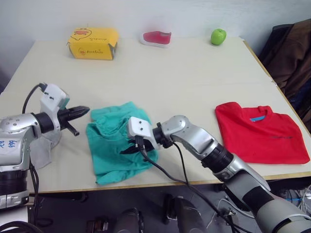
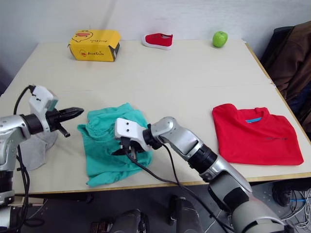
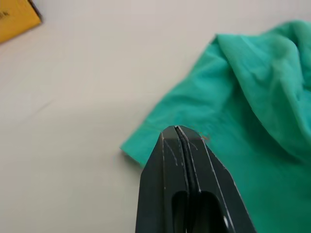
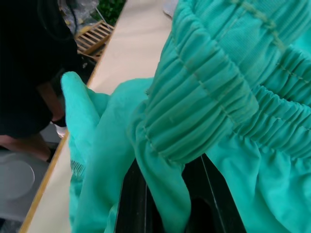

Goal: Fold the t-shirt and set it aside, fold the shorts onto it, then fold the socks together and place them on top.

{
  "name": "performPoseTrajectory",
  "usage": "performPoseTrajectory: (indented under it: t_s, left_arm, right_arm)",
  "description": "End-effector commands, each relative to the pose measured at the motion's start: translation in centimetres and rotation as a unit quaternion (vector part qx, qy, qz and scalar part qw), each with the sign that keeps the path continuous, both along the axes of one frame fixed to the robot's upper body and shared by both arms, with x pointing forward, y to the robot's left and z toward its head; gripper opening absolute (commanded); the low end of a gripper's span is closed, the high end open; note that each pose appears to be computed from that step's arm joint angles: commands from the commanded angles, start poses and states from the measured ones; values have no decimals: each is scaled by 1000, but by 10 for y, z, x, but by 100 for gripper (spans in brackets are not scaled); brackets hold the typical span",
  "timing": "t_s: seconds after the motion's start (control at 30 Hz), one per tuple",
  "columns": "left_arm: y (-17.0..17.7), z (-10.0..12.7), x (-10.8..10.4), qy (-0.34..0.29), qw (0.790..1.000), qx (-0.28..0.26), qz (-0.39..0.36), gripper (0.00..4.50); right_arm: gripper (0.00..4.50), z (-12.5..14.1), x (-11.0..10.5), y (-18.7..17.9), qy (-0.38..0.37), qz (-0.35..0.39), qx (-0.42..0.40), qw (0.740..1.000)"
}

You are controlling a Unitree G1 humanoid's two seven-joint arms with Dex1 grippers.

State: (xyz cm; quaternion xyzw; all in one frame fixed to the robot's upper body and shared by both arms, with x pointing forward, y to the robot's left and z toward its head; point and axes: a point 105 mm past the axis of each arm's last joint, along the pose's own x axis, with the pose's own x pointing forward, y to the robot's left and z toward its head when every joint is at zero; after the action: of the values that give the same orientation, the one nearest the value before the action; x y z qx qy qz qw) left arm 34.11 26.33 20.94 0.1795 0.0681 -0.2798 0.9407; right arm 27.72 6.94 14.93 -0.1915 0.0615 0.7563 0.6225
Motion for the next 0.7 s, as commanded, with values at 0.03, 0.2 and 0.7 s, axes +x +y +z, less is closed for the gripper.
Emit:
performPoseTrajectory:
  t_s: [0.03,0.2,0.7]
  left_arm:
    - [-21,24,9,-47,998,3,-30,0]
    - [-49,31,18,-53,995,4,-83,0]
    - [-100,-36,-22,97,942,83,-309,0]
  right_arm:
    - [142,22,-10,1,36,28,38,998]
    - [317,63,-15,-11,80,32,95,992]
    - [1,-11,9,-44,22,-72,22,997]
